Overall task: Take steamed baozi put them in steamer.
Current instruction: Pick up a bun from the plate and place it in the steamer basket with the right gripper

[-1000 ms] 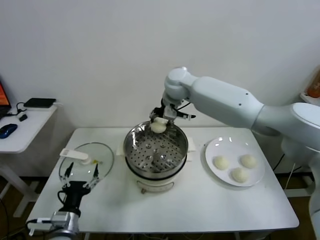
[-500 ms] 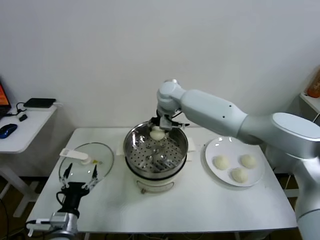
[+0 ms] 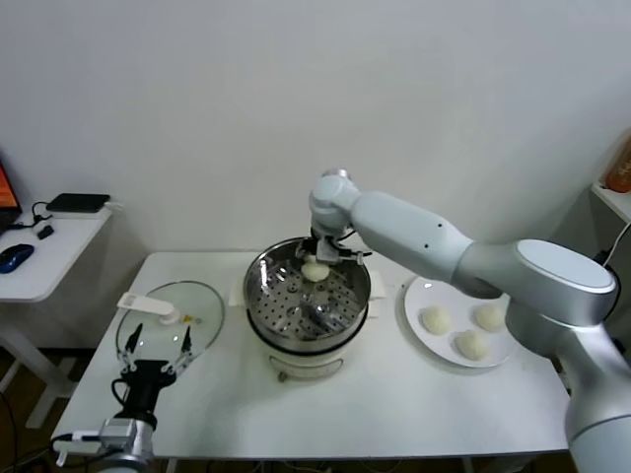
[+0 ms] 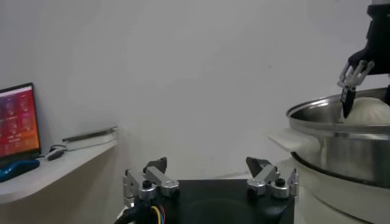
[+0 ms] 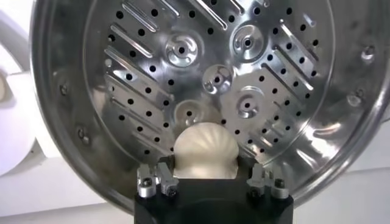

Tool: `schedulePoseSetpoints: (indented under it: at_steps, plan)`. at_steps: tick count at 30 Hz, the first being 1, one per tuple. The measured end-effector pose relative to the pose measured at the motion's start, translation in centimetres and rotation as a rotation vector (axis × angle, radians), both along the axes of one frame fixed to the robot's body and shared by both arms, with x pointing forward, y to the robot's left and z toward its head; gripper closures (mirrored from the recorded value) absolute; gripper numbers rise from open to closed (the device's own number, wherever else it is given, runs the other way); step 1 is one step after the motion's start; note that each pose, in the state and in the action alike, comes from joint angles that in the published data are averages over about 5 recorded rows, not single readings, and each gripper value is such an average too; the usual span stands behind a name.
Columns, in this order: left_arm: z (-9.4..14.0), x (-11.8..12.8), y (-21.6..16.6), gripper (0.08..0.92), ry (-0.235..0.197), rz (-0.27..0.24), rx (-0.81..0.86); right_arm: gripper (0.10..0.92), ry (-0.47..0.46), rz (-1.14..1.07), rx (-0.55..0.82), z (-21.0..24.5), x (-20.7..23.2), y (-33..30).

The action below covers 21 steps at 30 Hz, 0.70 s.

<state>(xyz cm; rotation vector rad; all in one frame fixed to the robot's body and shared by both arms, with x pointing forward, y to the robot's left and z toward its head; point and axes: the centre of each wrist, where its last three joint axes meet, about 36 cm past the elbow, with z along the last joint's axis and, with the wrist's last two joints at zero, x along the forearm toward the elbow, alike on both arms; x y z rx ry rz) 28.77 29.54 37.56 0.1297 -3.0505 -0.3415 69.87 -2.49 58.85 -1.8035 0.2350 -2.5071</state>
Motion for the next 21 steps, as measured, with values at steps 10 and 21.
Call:
schedulePoseSetpoints:
  at_steps: [10,21]
  plan:
    - [-0.2,-0.1,0.0,0.177,0.002,0.002,0.000,0.240,0.007,0.007,0.005,-0.8,0.0,0.2]
    - [-0.1,-0.2,0.1,0.177,0.001,0.006,0.000,0.199,0.026,0.009,0.008,0.7,0.3,-0.5]
